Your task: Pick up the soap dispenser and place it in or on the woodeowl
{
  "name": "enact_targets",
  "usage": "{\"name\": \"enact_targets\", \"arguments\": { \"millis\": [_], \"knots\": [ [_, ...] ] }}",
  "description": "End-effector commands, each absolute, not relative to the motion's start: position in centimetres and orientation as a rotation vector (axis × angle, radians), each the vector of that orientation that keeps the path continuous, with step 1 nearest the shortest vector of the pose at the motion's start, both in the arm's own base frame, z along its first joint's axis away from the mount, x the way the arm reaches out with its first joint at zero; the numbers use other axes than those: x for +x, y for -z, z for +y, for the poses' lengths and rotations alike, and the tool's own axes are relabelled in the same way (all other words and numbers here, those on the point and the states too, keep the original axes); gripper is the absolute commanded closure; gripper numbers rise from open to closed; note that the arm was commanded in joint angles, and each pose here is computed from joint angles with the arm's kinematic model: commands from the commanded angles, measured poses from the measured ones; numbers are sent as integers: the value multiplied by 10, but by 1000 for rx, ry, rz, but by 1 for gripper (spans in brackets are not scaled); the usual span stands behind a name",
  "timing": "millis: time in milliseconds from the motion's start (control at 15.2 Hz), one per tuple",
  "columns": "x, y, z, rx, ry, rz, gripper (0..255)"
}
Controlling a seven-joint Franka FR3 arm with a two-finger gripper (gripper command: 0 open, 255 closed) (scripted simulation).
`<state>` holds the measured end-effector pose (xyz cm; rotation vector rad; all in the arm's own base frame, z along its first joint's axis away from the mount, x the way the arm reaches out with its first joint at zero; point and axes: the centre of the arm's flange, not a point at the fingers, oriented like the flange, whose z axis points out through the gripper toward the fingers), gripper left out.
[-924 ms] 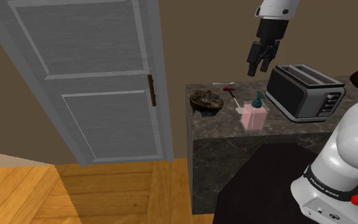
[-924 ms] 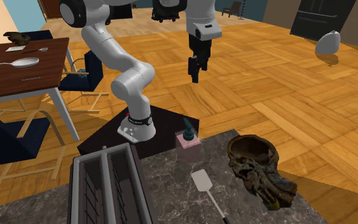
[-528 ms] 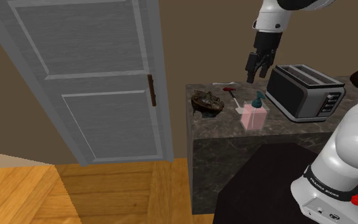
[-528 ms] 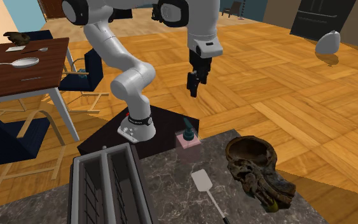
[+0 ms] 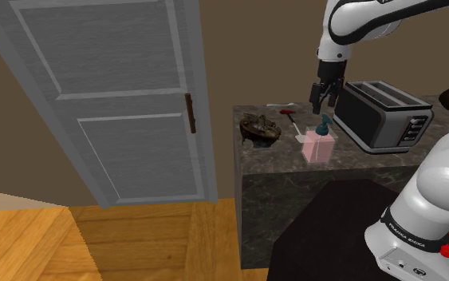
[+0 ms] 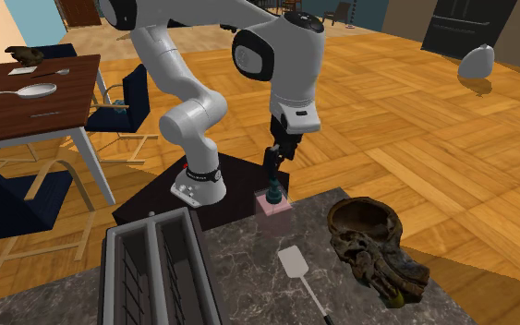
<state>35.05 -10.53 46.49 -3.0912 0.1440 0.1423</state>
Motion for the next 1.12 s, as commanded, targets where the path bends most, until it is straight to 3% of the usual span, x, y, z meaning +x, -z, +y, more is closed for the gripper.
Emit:
{"name": "enact_targets", "arguments": {
  "millis": [0, 528, 1056],
  "knots": [
    [356, -447, -122, -3103, -171, 165, 0],
    [352, -407, -121, -3103, -171, 165, 0],
    [352, -407, -121, -3103, -172, 165, 0]
  ]
}}
